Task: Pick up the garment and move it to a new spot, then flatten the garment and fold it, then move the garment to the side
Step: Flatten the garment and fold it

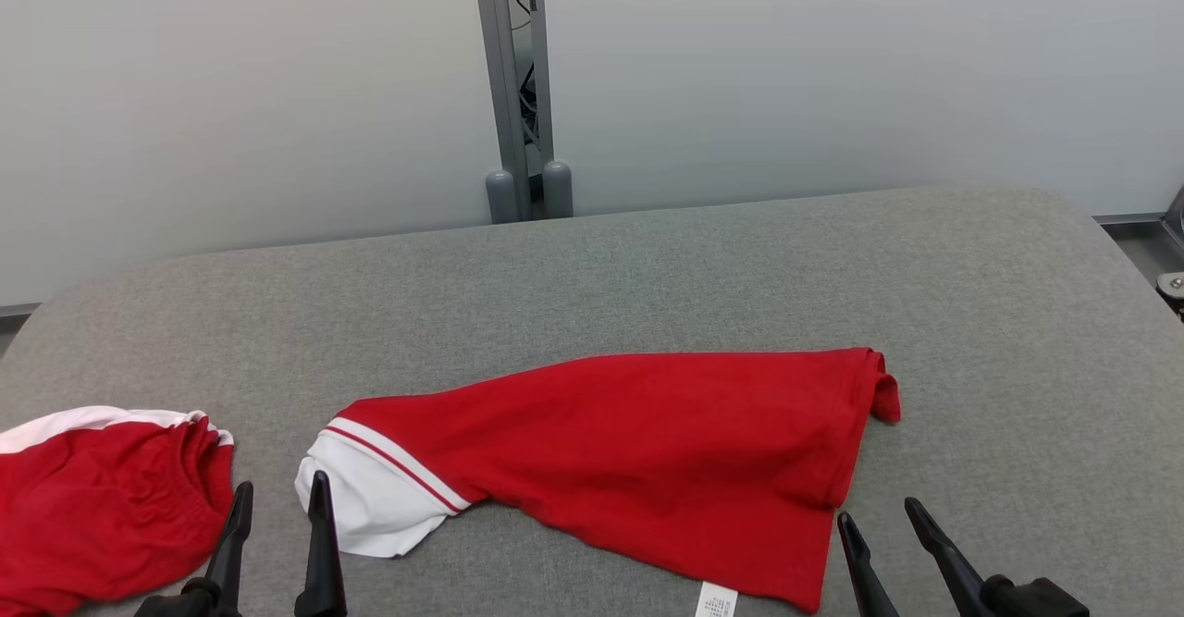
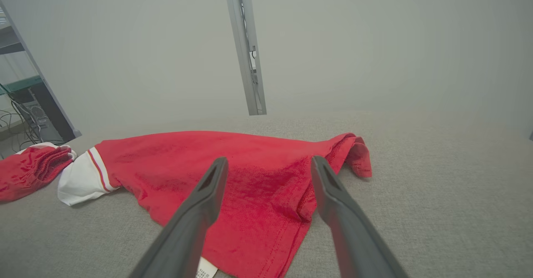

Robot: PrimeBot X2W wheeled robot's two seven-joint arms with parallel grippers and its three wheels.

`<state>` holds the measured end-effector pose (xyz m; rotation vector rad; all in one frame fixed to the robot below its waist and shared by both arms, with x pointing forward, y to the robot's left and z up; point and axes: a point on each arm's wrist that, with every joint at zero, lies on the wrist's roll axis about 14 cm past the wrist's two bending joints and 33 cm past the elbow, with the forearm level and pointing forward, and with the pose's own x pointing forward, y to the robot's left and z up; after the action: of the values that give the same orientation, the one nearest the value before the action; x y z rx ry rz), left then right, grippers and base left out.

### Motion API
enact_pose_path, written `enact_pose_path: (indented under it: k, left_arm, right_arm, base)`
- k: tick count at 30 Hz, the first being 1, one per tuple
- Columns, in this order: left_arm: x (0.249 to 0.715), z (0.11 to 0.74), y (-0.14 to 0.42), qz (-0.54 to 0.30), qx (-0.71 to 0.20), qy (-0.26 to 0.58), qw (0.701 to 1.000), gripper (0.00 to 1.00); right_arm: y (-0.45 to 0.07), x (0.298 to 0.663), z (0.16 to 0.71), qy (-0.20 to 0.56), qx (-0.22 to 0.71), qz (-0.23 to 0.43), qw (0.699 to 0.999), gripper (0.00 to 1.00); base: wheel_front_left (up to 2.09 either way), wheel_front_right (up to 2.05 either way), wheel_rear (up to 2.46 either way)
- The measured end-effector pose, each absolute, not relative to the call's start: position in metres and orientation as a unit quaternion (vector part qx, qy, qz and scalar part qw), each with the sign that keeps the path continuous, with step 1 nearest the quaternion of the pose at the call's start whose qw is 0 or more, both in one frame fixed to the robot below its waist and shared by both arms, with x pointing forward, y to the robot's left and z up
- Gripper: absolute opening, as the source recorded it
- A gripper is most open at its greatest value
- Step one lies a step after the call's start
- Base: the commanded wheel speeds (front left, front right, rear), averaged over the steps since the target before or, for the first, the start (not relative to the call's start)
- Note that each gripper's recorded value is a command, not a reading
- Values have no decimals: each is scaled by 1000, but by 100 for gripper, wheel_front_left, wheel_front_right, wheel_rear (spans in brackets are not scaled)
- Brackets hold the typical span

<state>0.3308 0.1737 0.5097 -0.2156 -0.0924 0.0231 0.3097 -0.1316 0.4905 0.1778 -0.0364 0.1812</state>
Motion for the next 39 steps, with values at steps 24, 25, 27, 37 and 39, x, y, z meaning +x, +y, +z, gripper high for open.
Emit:
enact_pose_path:
  k: [24, 25, 27, 37, 39]
  left_arm:
    - [340, 479, 171, 13, -105, 3, 994, 100]
    - [340, 478, 172, 15, -105, 5, 994, 100]
    - [341, 476, 174, 18, -105, 8, 994, 100]
    - [354, 466, 176, 19, -104, 23, 994, 100]
    - [359, 463, 173, 14, -100, 28, 994, 100]
  right_arm:
    - [-97, 314, 370, 202, 125, 123, 964, 79]
    - [-96, 315, 369, 205, 126, 124, 963, 55]
    - [-96, 316, 364, 215, 128, 123, 960, 29]
    - [-122, 336, 360, 214, 98, 91, 968, 0]
    - [-138, 341, 363, 206, 83, 72, 972, 0]
  base:
    - [0, 0, 0]
    - [0, 0, 0]
    - [0, 0, 0]
    - [0, 0, 0]
    - [0, 0, 0]
